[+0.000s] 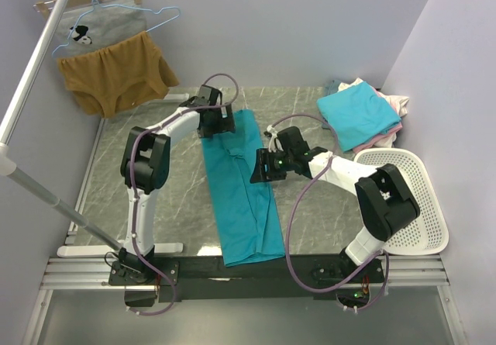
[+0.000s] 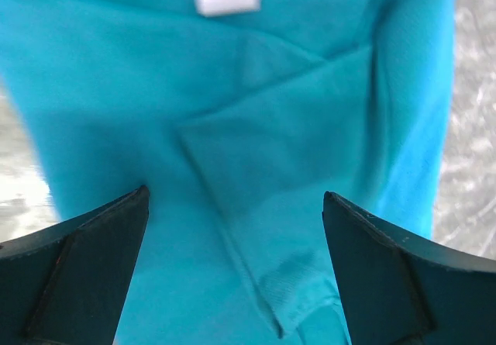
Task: Fold and stack the t-shirts
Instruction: Rotate the tshirt 90 degrees
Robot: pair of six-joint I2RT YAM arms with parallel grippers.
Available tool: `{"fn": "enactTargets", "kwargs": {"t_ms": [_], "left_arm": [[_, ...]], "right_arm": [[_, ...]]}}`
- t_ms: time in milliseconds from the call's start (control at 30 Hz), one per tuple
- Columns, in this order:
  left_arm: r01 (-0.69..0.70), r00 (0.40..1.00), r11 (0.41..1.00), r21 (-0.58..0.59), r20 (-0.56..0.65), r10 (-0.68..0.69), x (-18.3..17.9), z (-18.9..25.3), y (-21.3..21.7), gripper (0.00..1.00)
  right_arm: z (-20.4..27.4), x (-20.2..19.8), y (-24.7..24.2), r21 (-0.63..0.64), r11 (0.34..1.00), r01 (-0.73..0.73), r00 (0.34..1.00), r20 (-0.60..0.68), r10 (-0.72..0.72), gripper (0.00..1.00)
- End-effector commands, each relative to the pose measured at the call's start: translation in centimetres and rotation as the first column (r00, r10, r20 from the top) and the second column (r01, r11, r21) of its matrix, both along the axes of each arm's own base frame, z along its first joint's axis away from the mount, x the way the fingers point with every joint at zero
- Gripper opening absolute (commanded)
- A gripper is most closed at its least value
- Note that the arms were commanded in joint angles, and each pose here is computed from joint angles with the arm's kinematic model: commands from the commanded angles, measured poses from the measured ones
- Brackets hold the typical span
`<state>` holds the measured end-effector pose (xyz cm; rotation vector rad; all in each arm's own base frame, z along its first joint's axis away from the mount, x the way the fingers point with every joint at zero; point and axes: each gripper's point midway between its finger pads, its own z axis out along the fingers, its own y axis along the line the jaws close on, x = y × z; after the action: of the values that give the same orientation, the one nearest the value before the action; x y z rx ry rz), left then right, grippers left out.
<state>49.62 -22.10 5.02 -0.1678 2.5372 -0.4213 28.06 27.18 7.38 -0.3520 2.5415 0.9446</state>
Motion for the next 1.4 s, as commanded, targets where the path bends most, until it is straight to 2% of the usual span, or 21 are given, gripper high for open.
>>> {"fn": "enactTargets", "kwargs": {"t_ms": [0,167,400,433,533,633,700,833,1033,1367], "left_arm": [[-0.067,0.997,0.998,0.018,0.025,0.067,1.3,0.9,1.8,0.99],[-0.054,0.999,0.998,-0.013,-0.003,0.054,1.4,-0.4,1.6,0.98],[-0.037,0.999,0.997,-0.06,-0.001,0.037,1.6,-0.2,0.8,0.64],[-0.038,0.999,0.997,-0.063,0.003,0.038,1.6,0.0,0.7,0.62],[-0.041,0.999,0.997,-0.064,0.014,0.042,1.9,0.5,0.7,0.61],[-0.047,0.999,0.997,-0.059,0.02,0.048,2.0,1.2,0.9,0.69],[-0.062,0.998,0.997,-0.053,0.028,0.063,2.0,2.0,1.2,0.68],[-0.087,0.993,0.995,-0.046,0.082,0.09,2.2,3.9,1.8,0.78],[-0.062,0.993,0.995,-0.072,0.097,0.069,2.5,4.5,1.2,0.74],[-0.003,0.998,0.988,-0.152,0.067,0.013,2.3,2.7,-0.8,0.68]], "right_arm": [[1.1,0.6,1.5,0.037,0.999,-0.032,0.999,0.033,0.031,0.62],[0.8,0.6,1.9,0.028,0.999,-0.042,0.999,0.028,0.041,0.62],[-0.1,0.2,2.0,0.019,0.999,-0.047,0.999,0.008,0.047,0.62],[-0.3,0.1,2.0,0.017,0.999,-0.048,0.999,0.006,0.048,0.62],[-0.7,-0.1,1.9,0.011,0.999,-0.047,0.999,-0.006,0.047,0.62],[-1.1,-0.5,1.9,0.009,0.999,-0.053,0.998,-0.017,0.053,0.62],[-1.2,-0.6,1.9,0.007,0.999,-0.054,0.998,-0.02,0.054,0.62],[-1.1,-0.7,2.0,0.007,0.998,-0.056,0.998,-0.017,0.056,0.62],[-1.2,-0.6,2.3,0.007,0.998,-0.063,0.998,-0.019,0.063,0.62],[-1.7,-0.6,2.3,-0.002,0.998,-0.064,0.997,-0.031,0.064,0.62]]}}
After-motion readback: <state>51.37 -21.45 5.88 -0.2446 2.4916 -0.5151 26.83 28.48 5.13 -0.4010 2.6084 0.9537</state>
